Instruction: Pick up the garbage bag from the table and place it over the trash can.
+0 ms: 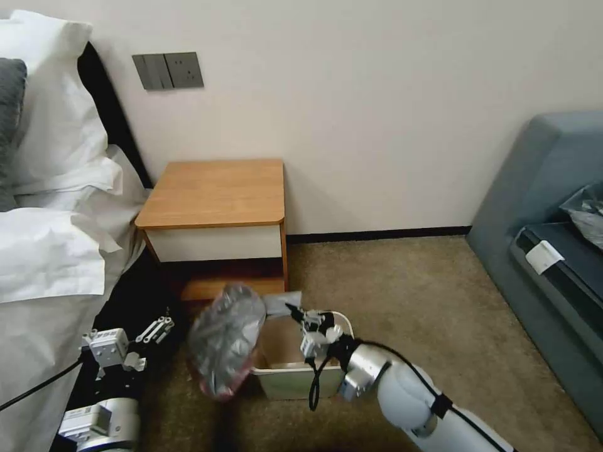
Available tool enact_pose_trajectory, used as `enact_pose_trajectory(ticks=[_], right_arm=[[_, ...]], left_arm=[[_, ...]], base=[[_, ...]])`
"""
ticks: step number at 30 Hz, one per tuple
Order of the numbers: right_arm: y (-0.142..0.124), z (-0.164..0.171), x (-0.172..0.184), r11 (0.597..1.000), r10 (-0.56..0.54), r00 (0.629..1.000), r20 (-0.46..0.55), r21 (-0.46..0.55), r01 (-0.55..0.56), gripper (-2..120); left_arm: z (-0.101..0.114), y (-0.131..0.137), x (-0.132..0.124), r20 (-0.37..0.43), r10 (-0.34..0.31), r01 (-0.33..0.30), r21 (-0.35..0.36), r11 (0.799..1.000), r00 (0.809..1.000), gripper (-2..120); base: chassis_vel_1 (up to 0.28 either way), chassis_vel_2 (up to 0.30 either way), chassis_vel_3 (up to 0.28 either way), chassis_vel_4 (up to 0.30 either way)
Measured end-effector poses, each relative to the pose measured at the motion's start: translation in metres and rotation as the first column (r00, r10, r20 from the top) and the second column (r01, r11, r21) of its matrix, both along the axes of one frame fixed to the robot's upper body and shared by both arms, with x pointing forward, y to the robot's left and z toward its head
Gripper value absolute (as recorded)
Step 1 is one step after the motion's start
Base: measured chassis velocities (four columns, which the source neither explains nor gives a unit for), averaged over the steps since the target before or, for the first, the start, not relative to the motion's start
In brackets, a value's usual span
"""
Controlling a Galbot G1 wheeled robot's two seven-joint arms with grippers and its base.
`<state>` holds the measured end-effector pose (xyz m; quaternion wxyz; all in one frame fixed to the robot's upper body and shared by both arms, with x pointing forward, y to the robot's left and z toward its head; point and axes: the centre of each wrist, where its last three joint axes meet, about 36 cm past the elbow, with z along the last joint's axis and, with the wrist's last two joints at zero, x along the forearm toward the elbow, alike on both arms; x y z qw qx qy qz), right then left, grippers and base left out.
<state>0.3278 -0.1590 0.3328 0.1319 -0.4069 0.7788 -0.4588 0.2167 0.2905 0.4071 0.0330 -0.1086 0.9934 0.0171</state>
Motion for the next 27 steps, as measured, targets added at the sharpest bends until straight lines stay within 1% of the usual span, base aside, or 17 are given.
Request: enact_pose_trajectory(ticks=[14,22,25,26,27], right_arm=[[-0.013,0.002,-0.008,1.000,0.000,0.999,-0.041,0.001,0.000,0],[-0.021,0.008,-0.018,0.999,0.002,0.994,-0.107,0.035,0.002,0],[-0.023,0.008,-0.020,0.999,-0.001,0.994,-0.113,0.035,0.005,0],[-0.025,0.008,-0.020,0.999,-0.005,0.993,-0.115,0.036,0.009,2],[-0.025,0.008,-0.019,0.999,-0.008,0.993,-0.117,0.038,0.013,7]], left_arm=[[-0.002,0.001,0.001,0.001,-0.004,0.004,0.004,1.000,1.000,100],[-0.011,0.001,0.005,-0.020,-0.006,0.006,-0.003,1.000,1.000,100],[-0.015,0.000,0.006,-0.030,-0.007,0.007,-0.009,1.000,1.000,100],[-0.017,0.000,0.007,-0.036,-0.009,0.008,-0.012,1.000,0.999,100],[-0.019,0.000,0.008,-0.041,-0.010,0.010,-0.015,1.000,0.999,100]], base=[[0.000,0.000,0.000,0.000],[0.000,0.000,0.000,0.000],[0.000,0.000,0.000,0.000],[0.000,0.000,0.000,0.000],[0.000,0.000,0.000,0.000]])
